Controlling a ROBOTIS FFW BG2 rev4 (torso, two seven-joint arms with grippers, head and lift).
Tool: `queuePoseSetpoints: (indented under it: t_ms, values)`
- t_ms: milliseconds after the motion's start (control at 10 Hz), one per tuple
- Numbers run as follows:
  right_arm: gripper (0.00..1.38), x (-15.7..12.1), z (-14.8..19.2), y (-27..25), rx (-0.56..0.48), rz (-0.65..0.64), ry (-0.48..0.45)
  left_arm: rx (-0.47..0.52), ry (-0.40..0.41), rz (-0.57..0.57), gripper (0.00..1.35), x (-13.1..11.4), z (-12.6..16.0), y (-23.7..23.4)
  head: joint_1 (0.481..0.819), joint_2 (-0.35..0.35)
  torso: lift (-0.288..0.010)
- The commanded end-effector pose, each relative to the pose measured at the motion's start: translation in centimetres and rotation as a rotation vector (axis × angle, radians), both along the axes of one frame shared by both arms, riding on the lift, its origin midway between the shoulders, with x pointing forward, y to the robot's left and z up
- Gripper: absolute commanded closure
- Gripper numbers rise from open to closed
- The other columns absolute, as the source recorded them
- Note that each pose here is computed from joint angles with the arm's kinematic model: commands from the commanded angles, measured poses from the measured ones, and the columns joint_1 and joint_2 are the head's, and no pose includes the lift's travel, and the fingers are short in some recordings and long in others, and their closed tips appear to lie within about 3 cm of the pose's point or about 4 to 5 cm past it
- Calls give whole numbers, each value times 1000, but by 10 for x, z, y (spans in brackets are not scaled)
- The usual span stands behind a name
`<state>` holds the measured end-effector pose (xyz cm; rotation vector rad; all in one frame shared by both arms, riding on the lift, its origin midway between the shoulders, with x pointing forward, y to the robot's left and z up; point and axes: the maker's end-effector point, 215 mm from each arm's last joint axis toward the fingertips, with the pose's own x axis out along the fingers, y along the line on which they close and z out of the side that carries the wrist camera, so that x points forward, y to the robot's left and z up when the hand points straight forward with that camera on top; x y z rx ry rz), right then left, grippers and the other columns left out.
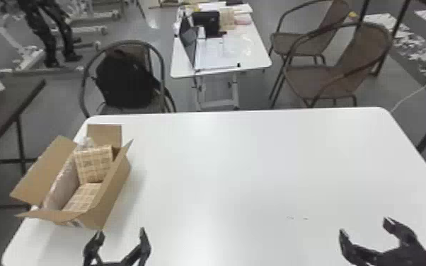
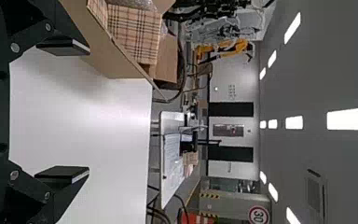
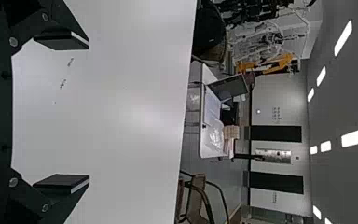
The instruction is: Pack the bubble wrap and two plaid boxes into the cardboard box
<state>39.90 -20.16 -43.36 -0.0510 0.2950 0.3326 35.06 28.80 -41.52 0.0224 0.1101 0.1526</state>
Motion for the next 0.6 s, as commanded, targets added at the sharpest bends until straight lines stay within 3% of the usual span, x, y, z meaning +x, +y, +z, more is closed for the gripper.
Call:
queuePoseSetpoints:
  t_ms: [0, 500]
  values:
    - [268, -10, 0, -2, -32, -12, 10, 27, 16, -16, 369, -1, 2, -5, 695, 134, -48]
    - [268, -9, 1, -9, -49, -66, 8, 58, -17, -24, 369, 4, 14, -6, 695, 116, -48]
